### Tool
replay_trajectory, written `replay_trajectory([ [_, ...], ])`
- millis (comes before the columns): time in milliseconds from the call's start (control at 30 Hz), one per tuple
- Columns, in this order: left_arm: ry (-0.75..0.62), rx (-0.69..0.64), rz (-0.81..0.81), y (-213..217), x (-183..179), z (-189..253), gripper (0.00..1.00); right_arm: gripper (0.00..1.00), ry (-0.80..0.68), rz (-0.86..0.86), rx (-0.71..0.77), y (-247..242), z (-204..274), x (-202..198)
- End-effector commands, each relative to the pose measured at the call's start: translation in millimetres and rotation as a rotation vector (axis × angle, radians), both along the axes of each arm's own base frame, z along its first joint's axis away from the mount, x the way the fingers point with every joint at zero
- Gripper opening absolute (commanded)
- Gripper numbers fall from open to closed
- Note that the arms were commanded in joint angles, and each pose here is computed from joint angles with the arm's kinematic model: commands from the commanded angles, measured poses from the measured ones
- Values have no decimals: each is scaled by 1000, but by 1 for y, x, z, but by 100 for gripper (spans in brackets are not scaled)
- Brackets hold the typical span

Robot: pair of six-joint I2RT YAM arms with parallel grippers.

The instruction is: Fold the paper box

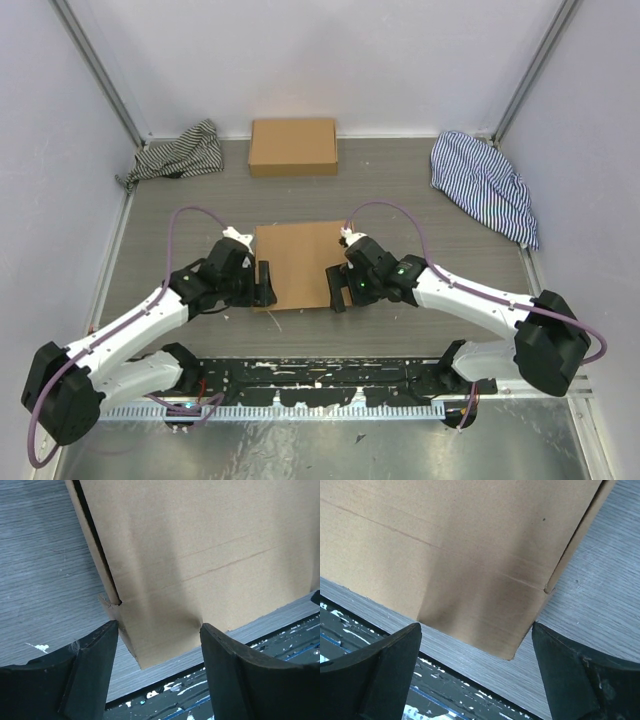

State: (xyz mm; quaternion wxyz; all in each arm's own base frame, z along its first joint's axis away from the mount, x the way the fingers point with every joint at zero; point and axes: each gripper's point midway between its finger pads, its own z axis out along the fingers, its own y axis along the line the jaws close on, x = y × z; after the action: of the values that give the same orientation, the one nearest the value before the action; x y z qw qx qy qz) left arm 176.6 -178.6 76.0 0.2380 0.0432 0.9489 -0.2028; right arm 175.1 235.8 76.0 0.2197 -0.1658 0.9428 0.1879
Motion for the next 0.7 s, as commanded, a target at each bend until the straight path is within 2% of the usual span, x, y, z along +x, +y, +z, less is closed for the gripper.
replay_trajectory([
  [0,-46,-74,-24,-11,2,30,73,96,-51,13,104,19,35,5],
  [667,-31,-84,-24,-9,-5,37,72,95,-51,25,115,20,44,3],
])
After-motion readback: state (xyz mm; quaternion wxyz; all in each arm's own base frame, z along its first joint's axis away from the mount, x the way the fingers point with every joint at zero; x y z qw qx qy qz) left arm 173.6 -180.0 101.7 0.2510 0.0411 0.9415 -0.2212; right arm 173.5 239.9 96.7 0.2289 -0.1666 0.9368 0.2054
